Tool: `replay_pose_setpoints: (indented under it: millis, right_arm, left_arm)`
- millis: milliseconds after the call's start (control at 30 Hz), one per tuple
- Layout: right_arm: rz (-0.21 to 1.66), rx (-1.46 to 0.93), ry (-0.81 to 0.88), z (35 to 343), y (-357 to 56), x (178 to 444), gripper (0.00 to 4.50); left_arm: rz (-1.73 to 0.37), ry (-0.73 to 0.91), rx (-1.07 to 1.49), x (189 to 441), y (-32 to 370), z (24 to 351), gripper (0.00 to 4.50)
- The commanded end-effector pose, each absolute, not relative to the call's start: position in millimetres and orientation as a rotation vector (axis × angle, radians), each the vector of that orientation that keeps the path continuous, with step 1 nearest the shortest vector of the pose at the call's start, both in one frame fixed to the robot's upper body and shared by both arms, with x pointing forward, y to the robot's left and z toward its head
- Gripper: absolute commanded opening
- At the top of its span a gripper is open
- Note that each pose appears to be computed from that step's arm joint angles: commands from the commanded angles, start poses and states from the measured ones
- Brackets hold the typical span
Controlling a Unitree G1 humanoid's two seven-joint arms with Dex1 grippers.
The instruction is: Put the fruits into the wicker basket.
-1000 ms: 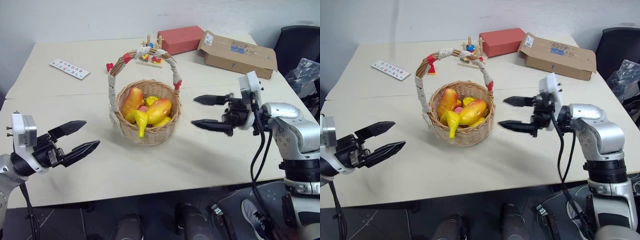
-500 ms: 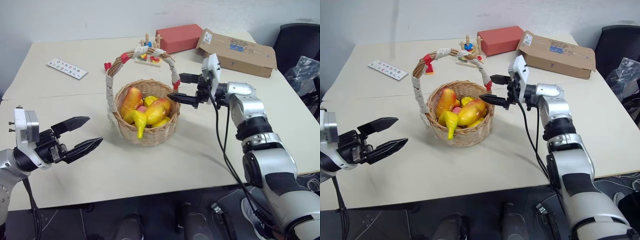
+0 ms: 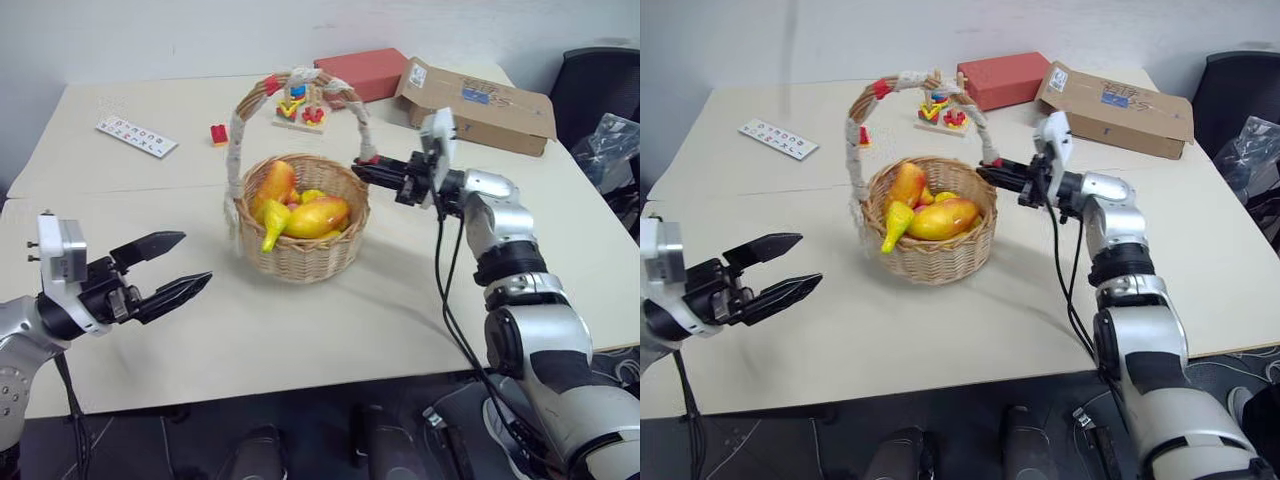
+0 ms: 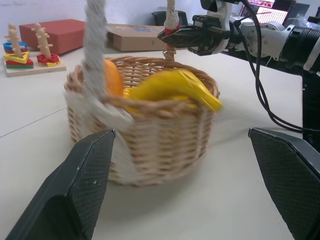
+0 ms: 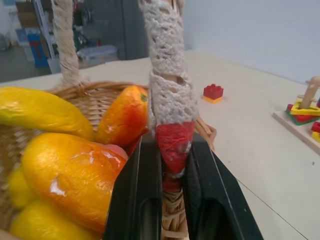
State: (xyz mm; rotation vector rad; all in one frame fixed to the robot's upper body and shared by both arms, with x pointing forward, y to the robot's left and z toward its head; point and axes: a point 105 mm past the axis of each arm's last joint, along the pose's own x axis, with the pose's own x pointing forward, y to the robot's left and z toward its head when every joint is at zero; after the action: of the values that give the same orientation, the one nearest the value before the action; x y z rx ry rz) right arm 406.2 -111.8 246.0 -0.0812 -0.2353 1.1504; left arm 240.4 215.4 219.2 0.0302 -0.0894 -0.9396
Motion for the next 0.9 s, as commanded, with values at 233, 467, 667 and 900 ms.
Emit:
replay_pose_setpoints:
  millis: [233, 467, 667, 900]
  right_arm:
    - [0.83, -0.155, -0.317, 290, -245, 367, 0.2]
    - [0.563, -0.227, -0.206, 272, -326, 367, 0.2]
    - [0.443, -0.32, -0.143, 253, -347, 374, 0.2]
    - [0.361, -0.287, -0.093, 244, -354, 383, 0.55]
  left_arm:
    - [-0.967, -0.115, 0.028, 248, 213, 221, 4.5]
    - [-0.989, -0.116, 0.036, 254, 213, 223, 4.5]
    - [-0.989, -0.113, 0.056, 252, 215, 227, 4.5]
    - [-0.983, -0.106, 0.068, 248, 216, 230, 4.5]
